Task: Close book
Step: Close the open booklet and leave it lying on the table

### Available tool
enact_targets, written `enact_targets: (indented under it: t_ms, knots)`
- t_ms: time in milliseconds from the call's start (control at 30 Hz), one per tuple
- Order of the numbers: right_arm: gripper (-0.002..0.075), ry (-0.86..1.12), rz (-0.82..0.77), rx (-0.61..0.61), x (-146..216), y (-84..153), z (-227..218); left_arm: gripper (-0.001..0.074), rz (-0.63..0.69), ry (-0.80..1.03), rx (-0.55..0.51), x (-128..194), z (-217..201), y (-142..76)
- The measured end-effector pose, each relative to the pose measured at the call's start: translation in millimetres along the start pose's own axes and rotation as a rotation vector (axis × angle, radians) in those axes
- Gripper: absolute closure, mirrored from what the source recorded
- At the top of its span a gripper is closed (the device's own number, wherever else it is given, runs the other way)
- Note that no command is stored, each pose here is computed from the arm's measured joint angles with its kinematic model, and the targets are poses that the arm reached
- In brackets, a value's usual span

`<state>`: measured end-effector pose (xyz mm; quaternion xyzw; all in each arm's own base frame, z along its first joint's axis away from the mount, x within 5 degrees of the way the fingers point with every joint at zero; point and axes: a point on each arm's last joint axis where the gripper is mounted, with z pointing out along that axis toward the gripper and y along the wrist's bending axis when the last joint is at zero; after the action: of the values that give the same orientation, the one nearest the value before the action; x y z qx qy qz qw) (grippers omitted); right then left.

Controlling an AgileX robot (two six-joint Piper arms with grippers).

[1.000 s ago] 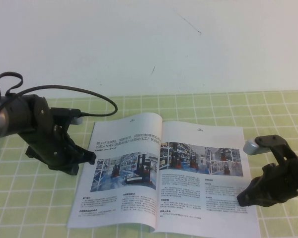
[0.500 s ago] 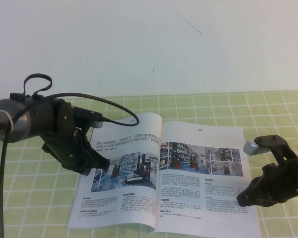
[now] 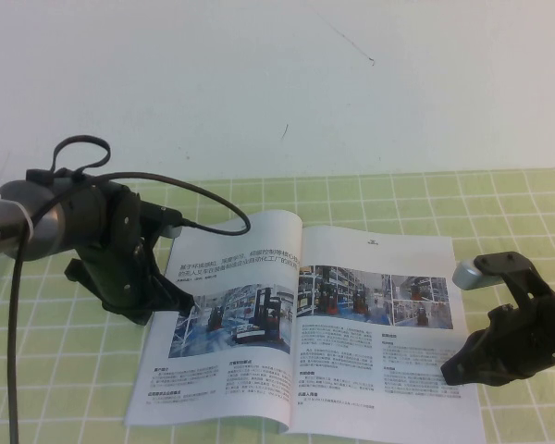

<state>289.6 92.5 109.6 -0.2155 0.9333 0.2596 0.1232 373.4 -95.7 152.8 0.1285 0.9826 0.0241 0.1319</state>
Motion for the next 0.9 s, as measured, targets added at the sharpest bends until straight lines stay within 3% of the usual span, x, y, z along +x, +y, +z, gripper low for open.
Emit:
enact_targets:
  t_ms: [300, 733, 900]
  knots:
    - [0.0729, 0.001, -0.001, 0.000, 0, 0, 0, 0.0738, 0.011, -0.008, 0.048, -2, 0, -20]
    - [0.0729, 0.001, -0.001, 0.000, 0, 0, 0, 0.0738, 0.148, -0.128, 0.326, -2, -17, -138]
    - [0.0729, 0.001, -0.009, 0.003, -1, 0, 0, 0.0738, 0.246, -0.199, 0.394, -16, -43, -159]
